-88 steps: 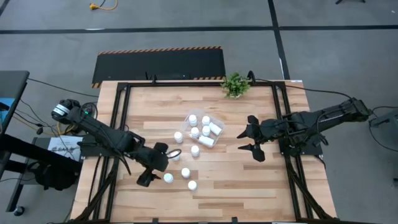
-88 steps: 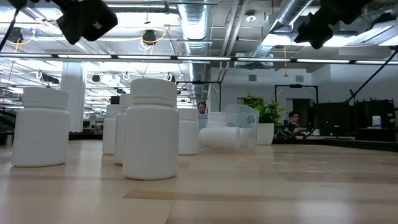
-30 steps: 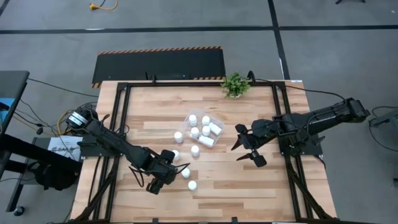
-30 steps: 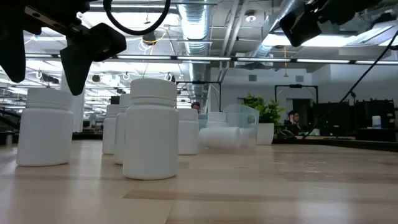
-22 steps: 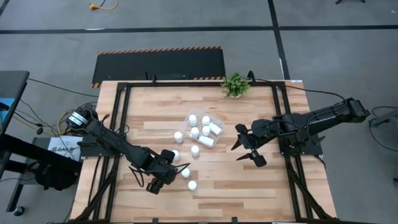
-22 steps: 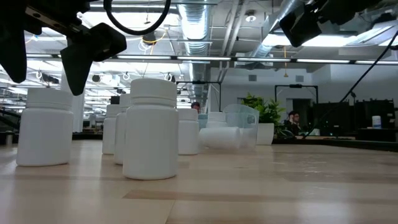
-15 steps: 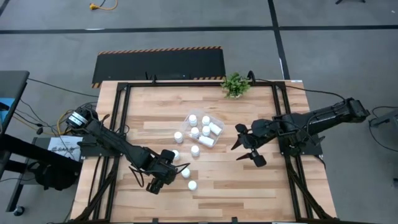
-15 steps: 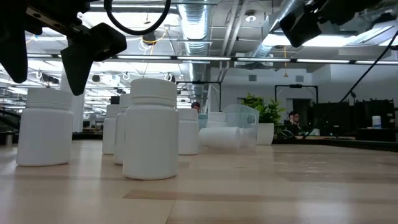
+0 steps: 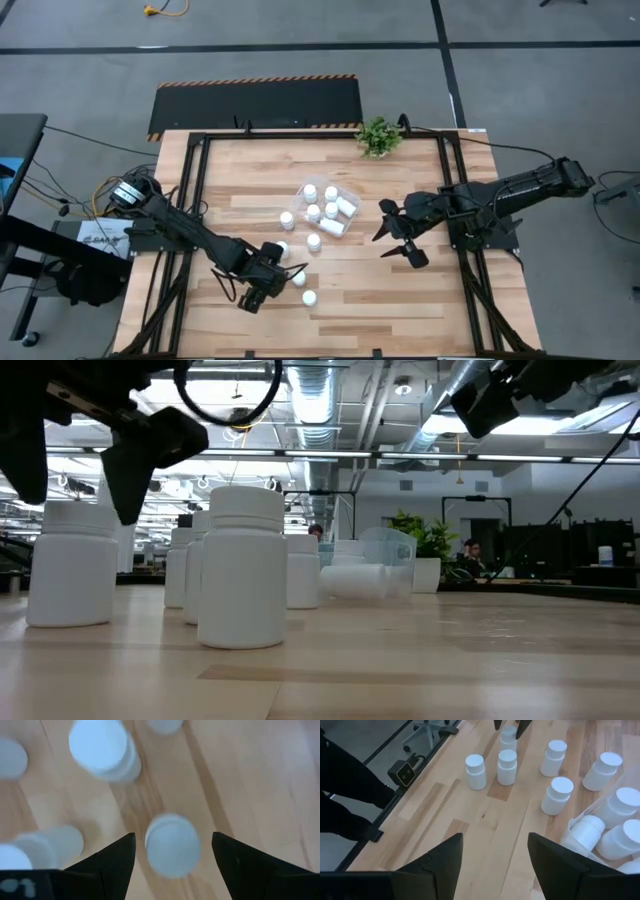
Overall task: Pick and place pill bottles into a basket
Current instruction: Put the pill bottle into the bin
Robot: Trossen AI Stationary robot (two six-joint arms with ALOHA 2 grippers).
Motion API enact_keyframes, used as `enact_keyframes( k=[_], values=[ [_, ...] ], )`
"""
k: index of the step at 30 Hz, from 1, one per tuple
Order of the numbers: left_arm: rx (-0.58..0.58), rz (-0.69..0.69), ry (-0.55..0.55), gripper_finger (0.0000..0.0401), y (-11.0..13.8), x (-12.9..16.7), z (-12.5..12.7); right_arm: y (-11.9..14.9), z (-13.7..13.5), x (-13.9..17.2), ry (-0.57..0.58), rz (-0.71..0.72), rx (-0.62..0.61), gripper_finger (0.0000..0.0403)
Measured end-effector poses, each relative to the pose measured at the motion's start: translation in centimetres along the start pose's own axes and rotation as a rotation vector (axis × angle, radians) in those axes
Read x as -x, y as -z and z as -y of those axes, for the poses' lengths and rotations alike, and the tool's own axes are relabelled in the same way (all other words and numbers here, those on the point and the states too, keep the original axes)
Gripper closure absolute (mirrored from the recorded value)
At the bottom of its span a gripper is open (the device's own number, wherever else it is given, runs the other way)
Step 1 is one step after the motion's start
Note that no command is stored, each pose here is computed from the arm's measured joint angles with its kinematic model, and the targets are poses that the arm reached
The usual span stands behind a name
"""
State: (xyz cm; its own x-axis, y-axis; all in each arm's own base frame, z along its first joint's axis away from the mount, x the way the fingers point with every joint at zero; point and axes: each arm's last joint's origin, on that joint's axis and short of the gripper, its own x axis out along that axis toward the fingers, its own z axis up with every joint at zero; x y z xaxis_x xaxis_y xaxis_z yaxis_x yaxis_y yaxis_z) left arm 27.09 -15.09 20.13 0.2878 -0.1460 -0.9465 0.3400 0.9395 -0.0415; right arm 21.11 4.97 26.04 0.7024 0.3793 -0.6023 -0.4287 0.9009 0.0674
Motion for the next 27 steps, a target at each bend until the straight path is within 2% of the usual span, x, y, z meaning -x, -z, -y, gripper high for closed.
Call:
enact_keyframes(
  k=[15, 27],
  values=[
    [-0.005, -0.046, -0.006, 0.0150, 0.3, -1.0, 0.0, 0.2, 0.0, 0.0, 0.002, -0.021, -0.005, 0.0184],
    [-0.009, -0.033, -0.008, 0.0150, 0.1, -1.4, -0.1, 0.3, 0.0, 0.0, 0.001, -0.032, -0.007, 0.0184]
  ],
)
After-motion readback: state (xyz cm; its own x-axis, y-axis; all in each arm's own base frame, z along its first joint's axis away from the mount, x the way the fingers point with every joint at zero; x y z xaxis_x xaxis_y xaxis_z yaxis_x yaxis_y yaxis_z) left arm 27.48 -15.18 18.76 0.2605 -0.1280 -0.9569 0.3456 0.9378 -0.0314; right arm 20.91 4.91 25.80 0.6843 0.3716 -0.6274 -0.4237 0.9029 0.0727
